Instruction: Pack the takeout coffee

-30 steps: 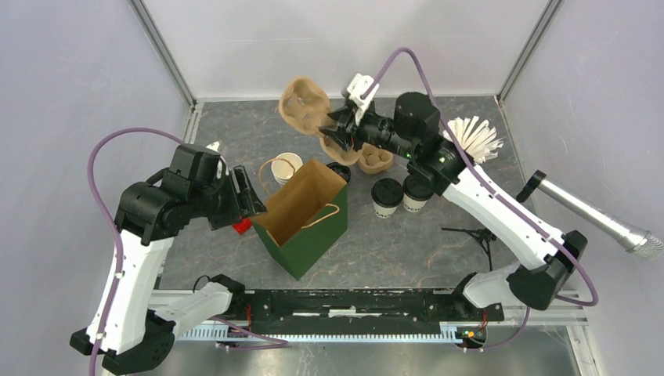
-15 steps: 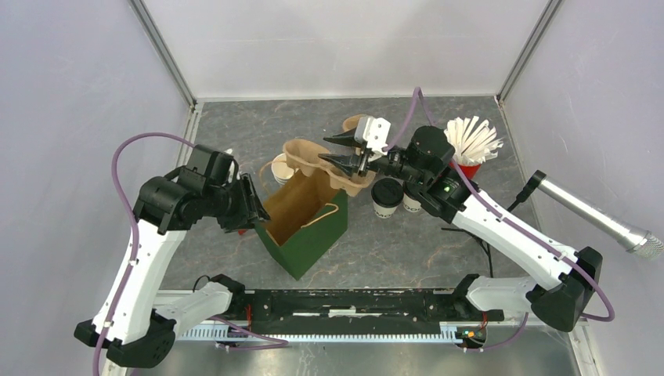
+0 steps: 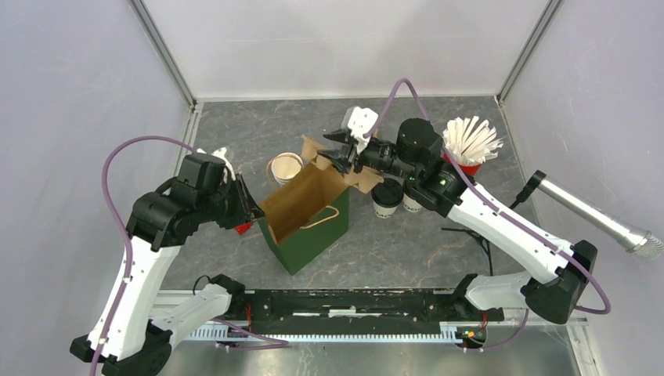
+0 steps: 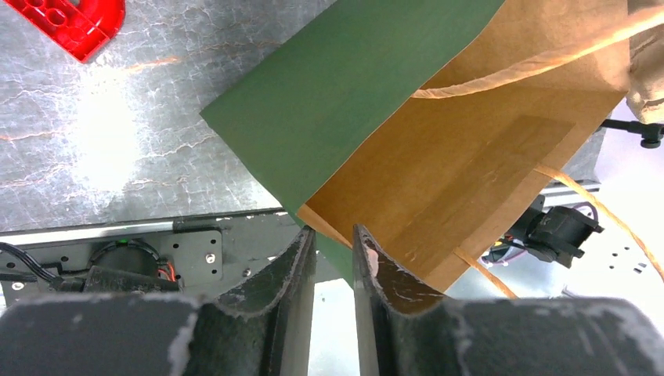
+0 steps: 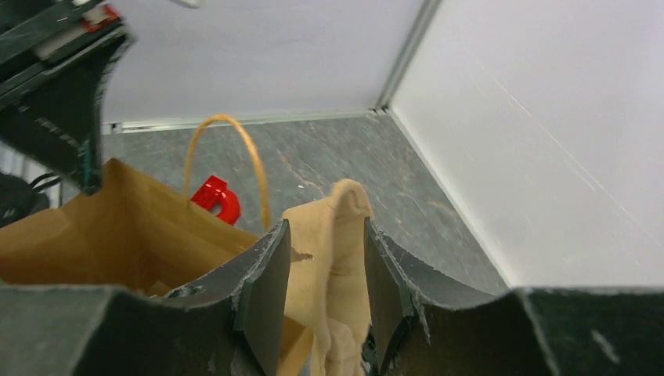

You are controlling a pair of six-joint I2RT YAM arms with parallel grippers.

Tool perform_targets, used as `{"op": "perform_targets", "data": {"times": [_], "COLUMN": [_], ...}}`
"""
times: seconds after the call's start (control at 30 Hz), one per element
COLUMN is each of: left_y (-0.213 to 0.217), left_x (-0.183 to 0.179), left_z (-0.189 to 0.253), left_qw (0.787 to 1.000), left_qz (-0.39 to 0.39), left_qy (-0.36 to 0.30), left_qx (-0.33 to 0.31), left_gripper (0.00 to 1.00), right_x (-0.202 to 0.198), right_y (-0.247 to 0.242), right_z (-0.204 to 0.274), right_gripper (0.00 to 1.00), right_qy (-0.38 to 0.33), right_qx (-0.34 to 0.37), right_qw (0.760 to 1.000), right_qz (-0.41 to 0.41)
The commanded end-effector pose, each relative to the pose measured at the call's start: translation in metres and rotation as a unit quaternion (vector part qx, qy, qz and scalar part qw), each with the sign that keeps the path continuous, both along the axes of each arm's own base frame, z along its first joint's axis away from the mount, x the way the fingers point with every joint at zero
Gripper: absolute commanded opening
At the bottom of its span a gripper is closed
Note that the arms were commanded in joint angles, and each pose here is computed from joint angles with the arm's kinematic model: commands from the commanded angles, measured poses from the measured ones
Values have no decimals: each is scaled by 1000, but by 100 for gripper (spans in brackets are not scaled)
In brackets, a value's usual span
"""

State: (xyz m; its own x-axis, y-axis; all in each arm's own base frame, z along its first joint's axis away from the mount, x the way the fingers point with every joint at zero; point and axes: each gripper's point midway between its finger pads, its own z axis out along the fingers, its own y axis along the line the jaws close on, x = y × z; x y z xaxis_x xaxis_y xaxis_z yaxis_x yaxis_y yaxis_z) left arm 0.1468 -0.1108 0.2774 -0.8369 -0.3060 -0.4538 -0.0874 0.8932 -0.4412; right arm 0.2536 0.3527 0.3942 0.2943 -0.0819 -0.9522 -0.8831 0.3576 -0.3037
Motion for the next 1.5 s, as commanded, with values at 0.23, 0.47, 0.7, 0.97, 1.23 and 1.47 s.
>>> {"op": "perform_targets", "data": {"times": [0.23,0.47,0.7,0.97,1.23,1.47], "left_y": [28,51,47,25,26,32], "left_x": [22,27,29,29,35,38], "left_z": [2,18,31,54,62,64], "left_qw": [994,985,986,990,984,980], "left_qz": [0,15,19,1,-11,-10], "left_qy": [-40,-57,-75,-124,-158,-177], "left_qx": [103,163,144,71,75,94], "left_gripper": [22,22,35,56,56,57], "right_x": [39,53,97,144,171,137], "right_y": [-49,-71,-103,-128,-124,-94], "right_z": [21,-43,-100,-166,-194,-216], "right_gripper": [48,54,68,69,61,58], "right_qy": [104,192,249,283,380,537], "right_qx": [52,10,-45,-179,-168,-53], "right_qw": [975,942,903,855,771,688], "right_qz": [-189,-275,-347,-395,-483,-486]}}
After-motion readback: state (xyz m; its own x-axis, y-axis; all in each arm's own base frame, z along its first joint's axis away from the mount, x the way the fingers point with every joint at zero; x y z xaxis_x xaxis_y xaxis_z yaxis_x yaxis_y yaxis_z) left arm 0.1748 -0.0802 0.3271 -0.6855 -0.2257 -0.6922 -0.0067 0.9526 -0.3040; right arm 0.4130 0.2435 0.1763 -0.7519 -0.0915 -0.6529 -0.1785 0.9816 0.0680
